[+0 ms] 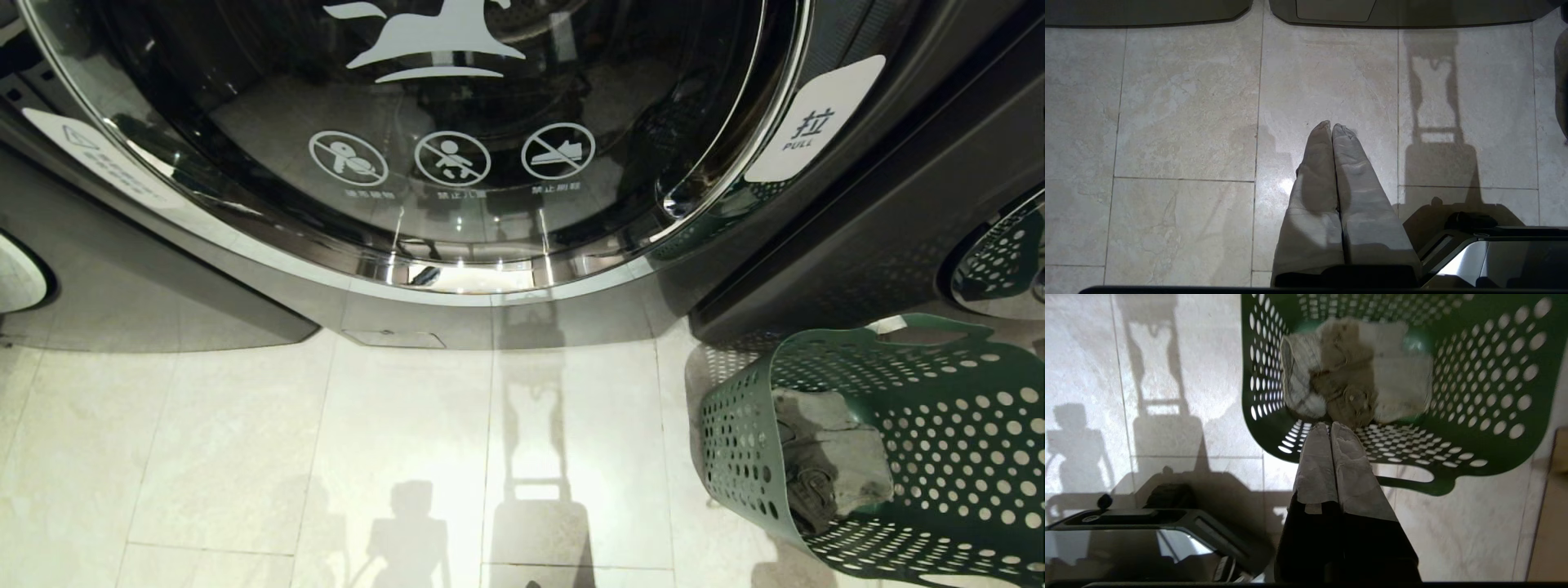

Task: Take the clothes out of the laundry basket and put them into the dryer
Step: Take the clothes out of the basket

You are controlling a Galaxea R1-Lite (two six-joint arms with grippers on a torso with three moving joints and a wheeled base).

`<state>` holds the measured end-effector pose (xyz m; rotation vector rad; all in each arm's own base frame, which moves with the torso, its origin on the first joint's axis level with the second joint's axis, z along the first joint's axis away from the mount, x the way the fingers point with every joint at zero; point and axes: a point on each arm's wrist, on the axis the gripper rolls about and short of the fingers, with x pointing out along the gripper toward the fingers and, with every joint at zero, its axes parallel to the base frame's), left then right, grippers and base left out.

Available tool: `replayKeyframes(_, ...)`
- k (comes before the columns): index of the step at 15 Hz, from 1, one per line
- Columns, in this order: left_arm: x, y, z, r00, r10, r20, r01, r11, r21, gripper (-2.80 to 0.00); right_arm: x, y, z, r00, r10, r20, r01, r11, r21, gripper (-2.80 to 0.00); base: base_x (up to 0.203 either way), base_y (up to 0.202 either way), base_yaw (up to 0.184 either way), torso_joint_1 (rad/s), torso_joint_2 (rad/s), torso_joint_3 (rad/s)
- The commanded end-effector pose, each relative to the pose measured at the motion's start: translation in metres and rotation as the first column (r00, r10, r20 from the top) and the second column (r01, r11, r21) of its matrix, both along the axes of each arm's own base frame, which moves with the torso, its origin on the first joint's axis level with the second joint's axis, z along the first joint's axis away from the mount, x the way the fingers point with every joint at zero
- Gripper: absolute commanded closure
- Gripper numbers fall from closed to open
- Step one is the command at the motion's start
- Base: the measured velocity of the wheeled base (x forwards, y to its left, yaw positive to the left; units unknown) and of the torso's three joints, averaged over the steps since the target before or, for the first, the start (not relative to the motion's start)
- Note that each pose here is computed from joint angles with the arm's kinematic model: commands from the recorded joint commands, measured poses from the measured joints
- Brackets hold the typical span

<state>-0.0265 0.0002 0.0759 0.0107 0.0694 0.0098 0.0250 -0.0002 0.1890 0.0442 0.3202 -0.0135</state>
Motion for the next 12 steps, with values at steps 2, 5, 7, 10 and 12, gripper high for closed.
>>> replayKeyframes(2, 0.0, 0.0, 0.0, 1.0, 0.0, -0.003, 0.0, 1.0, 0.002, 0.0, 0.078, -0.001, -0.002, 0.946, -0.058, -0.32, 0.088, 0.993, 0.079, 0.0, 0.0, 0.0, 0.0, 0.0, 0.0, 0.0)
replayKeyframes(5, 0.0, 0.0, 0.0, 1.0, 0.0, -0.001, 0.0, 1.0, 0.002, 0.0, 0.123, -0.005, -0.021, 0.891, -0.111, -0.44, 0.173, 0.98, 0.103, 0.0, 0.0, 0.0, 0.0, 0.0, 0.0, 0.0)
replayKeyframes(7, 0.0, 0.0, 0.0, 1.0, 0.0, -0.002, 0.0, 1.0, 0.002, 0.0, 0.15, -0.009, -0.036, 0.894, -0.144, -0.424, 0.211, 0.971, 0.115, 0.0, 0.0, 0.0, 0.0, 0.0, 0.0, 0.0)
replayKeyframes(10, 0.0, 0.0, 0.0, 1.0, 0.001, 0.0, -0.001, 1.0, -0.001, 0.0, 0.167, -0.019, -0.059, 0.852, -0.194, -0.486, 0.277, 0.955, 0.104, 0.0, 0.0, 0.0, 0.0, 0.0, 0.0, 0.0)
replayKeyframes(12, 0.0, 0.0, 0.0, 1.0, 0.001, -0.001, -0.001, 1.0, -0.001, 0.0, 0.176, -0.024, -0.071, 0.819, -0.209, -0.535, 0.303, 0.948, 0.094, 0.0, 0.0, 0.0, 0.0, 0.0, 0.0, 0.0)
